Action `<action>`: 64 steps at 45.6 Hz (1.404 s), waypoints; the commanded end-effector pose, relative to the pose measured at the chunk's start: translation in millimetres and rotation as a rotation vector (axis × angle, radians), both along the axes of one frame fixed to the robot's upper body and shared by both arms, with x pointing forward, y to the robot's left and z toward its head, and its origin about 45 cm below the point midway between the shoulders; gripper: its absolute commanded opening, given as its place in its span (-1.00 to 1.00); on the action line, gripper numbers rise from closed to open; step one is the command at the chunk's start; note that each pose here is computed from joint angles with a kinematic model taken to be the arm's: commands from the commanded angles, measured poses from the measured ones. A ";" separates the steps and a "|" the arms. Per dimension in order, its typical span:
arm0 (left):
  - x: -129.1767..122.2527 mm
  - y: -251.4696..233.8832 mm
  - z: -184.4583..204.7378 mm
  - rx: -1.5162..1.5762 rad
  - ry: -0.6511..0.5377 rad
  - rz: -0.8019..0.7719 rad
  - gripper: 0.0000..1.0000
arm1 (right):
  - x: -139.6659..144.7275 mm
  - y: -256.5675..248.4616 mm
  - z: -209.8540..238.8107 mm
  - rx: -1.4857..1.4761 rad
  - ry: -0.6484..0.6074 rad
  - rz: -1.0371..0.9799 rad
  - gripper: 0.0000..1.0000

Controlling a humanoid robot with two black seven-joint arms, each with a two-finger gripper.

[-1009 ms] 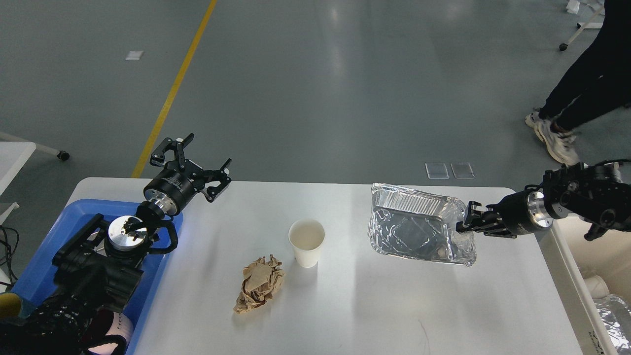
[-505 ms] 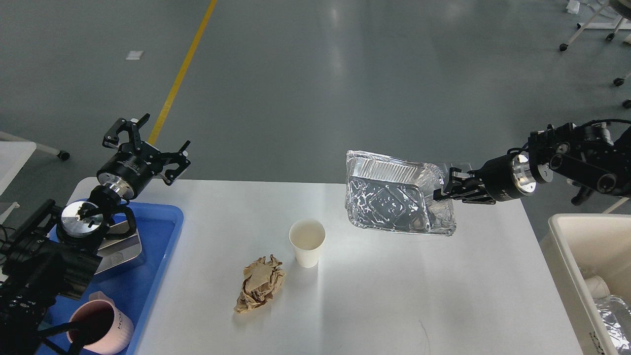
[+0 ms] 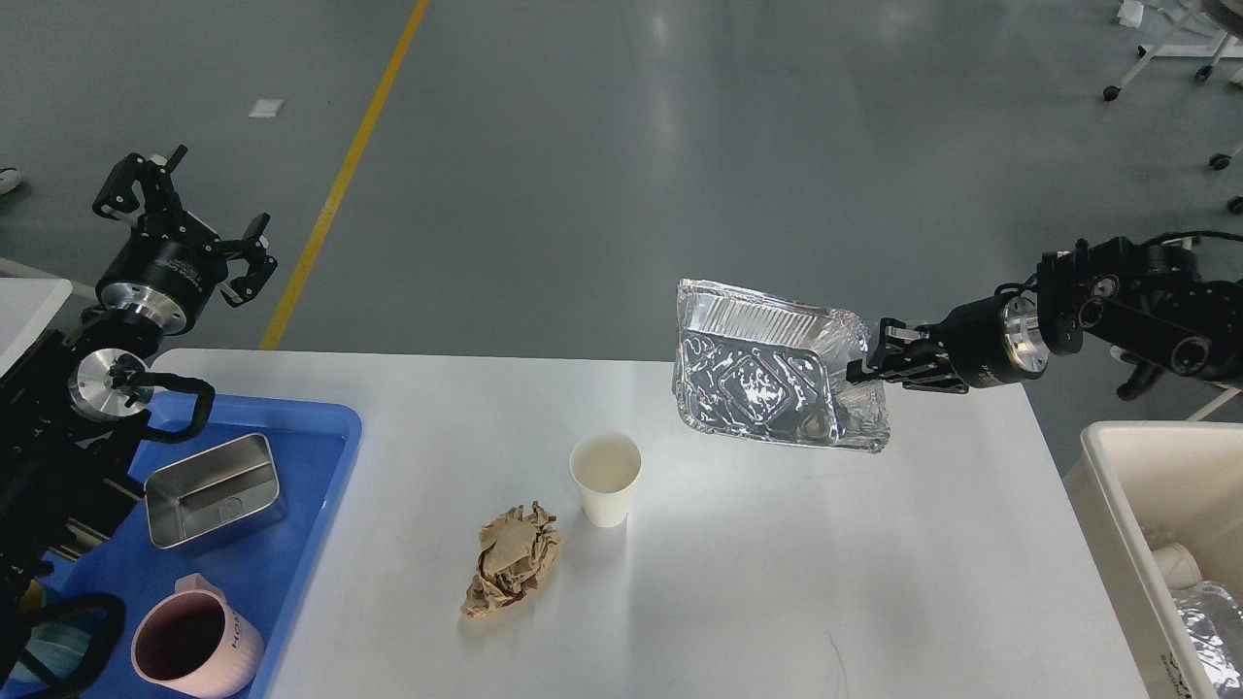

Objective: Tidy desktop
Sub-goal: 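Lift the foil tray and bring it toward the table center, then hold the foil tray up while the left gripper moves toward the paper cup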

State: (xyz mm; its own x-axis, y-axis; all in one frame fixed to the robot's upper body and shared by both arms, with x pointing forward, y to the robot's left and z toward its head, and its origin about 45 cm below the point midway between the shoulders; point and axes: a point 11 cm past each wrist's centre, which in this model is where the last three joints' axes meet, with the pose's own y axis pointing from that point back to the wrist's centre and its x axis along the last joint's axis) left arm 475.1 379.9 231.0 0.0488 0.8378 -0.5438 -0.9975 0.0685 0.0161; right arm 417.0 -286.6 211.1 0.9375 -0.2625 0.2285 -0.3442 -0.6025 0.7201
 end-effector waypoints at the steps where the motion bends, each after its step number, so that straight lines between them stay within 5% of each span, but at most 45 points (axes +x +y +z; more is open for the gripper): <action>1: 3.5 -15.9 -4.8 0.221 0.038 -0.066 0.97 | 0.6 0.0 -0.2 -0.002 -0.008 -0.003 -1.00; 12: 1.5 -64.0 -10.3 0.687 0.014 -0.298 0.97 | 1.8 -2.5 0.8 -0.004 -0.023 -0.013 -1.00; 20: -30.7 -50.4 -14.1 0.975 0.138 -0.509 0.97 | 3.2 -9.1 3.1 -0.006 -0.031 -0.030 -1.00; 31: -83.0 -13.1 20.8 1.175 0.131 -0.628 0.97 | 5.1 -7.0 3.6 0.000 -0.046 -0.034 -1.00; 40: -132.8 -3.2 83.1 1.341 -0.038 -0.711 0.97 | 6.2 -3.8 4.2 0.014 -0.051 -0.041 -1.00; 49: -155.4 26.8 118.4 1.465 -0.122 -0.703 0.97 | 6.0 -0.8 3.0 0.020 -0.056 -0.042 -1.00; 64: -219.5 87.0 107.1 1.460 0.212 -0.886 0.97 | 7.2 3.8 3.2 0.020 -0.059 -0.033 -1.00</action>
